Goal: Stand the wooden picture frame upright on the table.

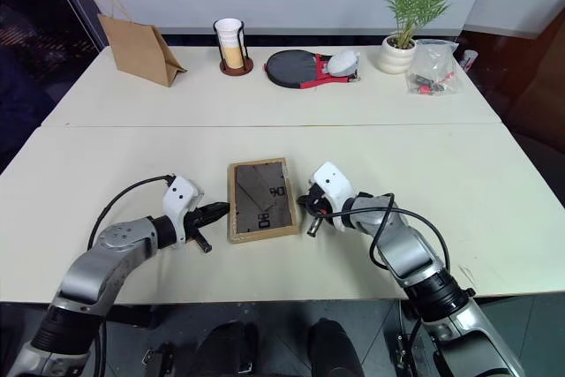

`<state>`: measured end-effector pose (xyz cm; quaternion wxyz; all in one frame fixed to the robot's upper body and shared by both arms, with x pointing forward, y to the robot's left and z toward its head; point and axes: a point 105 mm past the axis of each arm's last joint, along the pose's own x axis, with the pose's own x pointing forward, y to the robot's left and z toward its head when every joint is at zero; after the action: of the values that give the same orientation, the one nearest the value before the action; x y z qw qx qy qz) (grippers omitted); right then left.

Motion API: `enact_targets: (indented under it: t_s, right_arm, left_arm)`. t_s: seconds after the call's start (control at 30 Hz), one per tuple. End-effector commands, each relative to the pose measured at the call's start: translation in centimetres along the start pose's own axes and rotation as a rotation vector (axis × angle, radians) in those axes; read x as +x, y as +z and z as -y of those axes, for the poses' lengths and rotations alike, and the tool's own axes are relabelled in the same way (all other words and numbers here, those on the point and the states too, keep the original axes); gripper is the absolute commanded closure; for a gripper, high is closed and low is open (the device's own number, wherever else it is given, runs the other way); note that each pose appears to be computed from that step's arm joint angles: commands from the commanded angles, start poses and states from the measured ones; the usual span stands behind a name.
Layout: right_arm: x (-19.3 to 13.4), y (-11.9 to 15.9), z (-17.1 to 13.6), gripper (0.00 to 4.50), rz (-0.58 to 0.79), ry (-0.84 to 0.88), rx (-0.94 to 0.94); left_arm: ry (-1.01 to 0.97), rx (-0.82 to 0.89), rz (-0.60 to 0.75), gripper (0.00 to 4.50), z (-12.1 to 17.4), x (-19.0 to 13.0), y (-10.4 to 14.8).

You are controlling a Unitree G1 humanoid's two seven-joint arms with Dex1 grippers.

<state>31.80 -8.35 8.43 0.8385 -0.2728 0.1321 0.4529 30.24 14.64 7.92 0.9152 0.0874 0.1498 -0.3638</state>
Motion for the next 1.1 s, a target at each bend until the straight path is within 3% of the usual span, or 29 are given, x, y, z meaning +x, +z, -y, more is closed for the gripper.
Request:
enact_targets:
  t_s: [0.03,0.23,0.4,0.6,0.67,0.9,1.1]
  right_arm:
    - [0.5,1.0,-2.1,4.49,0.032,0.089,-0.005]
    - [0.5,1.4,-3.2,4.49,0.043,0.133,0.002]
    - [0.1,0.2,-2.3,4.49,-0.013,0.089,-0.053]
    - [-2.1,-0.1,0.1,4.49,-0.034,0.036,-0.094]
    - [-2.8,0.0,0.4,4.50,-0.039,0.037,-0.134]
    - [-2.3,0.2,-0.1,4.50,-0.029,0.073,-0.170]
    - [-0.6,0.2,-0.6,4.50,-0.038,0.095,-0.206]
  left_arm:
    - [0.006,0.019,-0.002,4.45,-0.4,-0.9,0.3]
    - [0.003,0.024,-0.022,4.45,-0.7,-1.6,0.0]
    - [-0.055,-0.010,-0.043,4.45,-0.2,-2.3,0.1]
    - [-0.188,-0.215,-0.078,4.45,-0.4,-5.0,1.0]
    - [-0.273,-0.360,-0.064,3.67,-0.2,-5.5,1.9]
    - [-0.413,-0.741,-0.093,0.08,0.4,-4.8,3.1]
    - [-0.425,-0.875,-0.168,0.02,0.8,-3.3,2.6]
